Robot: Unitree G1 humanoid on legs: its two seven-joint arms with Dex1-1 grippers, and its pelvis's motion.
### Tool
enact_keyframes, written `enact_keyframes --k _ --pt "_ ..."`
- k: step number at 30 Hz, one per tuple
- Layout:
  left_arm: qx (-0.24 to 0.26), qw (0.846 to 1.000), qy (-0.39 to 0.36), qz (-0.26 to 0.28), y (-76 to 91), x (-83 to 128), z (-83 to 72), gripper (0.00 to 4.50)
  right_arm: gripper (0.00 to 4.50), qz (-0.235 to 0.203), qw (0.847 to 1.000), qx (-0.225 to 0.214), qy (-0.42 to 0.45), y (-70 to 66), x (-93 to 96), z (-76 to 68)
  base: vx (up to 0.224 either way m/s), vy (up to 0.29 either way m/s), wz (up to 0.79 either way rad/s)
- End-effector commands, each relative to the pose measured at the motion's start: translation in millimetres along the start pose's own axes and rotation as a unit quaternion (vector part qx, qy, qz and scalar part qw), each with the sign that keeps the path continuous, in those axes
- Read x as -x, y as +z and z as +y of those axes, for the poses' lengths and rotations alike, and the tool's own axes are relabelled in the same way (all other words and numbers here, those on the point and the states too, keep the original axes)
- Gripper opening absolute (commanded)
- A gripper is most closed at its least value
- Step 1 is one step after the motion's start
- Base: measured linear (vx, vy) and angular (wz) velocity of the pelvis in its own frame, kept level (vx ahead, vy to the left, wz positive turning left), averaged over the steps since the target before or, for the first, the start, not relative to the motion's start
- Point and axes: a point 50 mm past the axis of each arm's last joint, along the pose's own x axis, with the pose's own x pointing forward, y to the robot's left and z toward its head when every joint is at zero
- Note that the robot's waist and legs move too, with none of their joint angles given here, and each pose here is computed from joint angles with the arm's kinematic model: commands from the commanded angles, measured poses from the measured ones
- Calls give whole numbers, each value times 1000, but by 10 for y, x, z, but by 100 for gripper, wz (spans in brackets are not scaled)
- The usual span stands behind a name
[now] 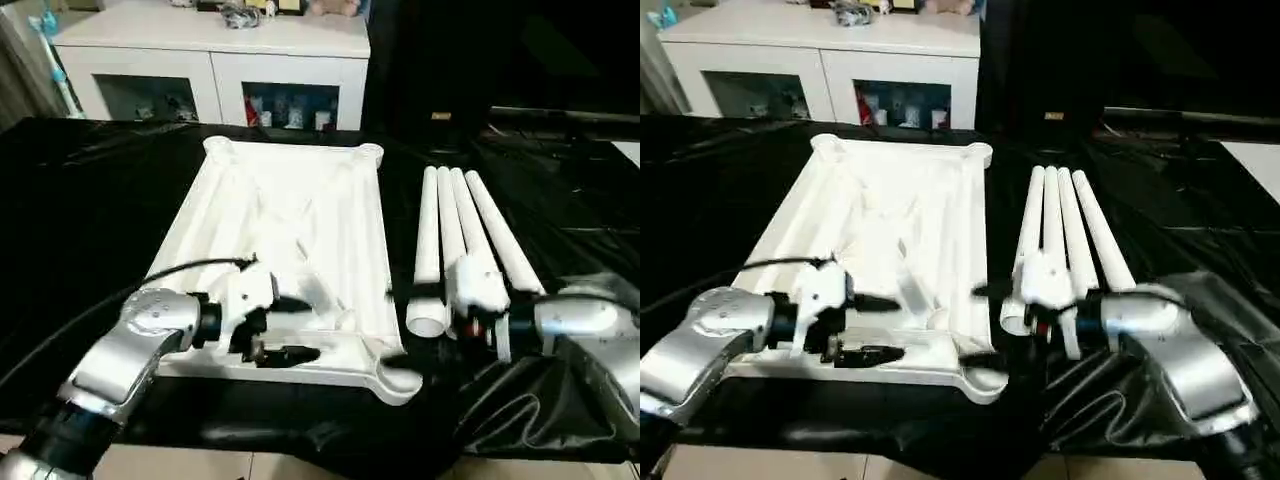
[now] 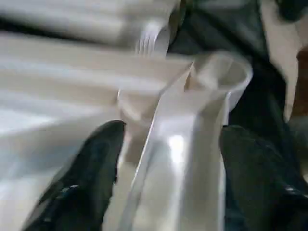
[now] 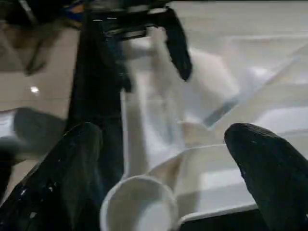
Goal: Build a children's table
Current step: Rotate table base
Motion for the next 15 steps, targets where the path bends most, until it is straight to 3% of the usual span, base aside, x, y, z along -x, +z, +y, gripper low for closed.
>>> enact_keyframes --k 1,2,6,7,12,15 --pt "-19 999 -3 26 -13 32 67 317 450 3 1000 5 27 54 4 59 0 0 0" --pt "-20 999 -5 29 -18 34 70 288 450 4 1000 5 28 54 5 62 0 0 0" --pt "-23 998 -12 54 -65 34 131 284 450 10 999 7 32 50 18 88 13 2 0" --pt "-28 998 -11 63 -80 22 160 257 450 13 999 6 32 43 12 97 0 0 0" --pt "-27 996 -32 84 -128 14 158 247 450 25 999 6 28 22 2 100 0 0 0" --pt "-32 994 -34 99 -162 20 170 211 450 38 999 7 21 -1 -10 86 0 0 0"
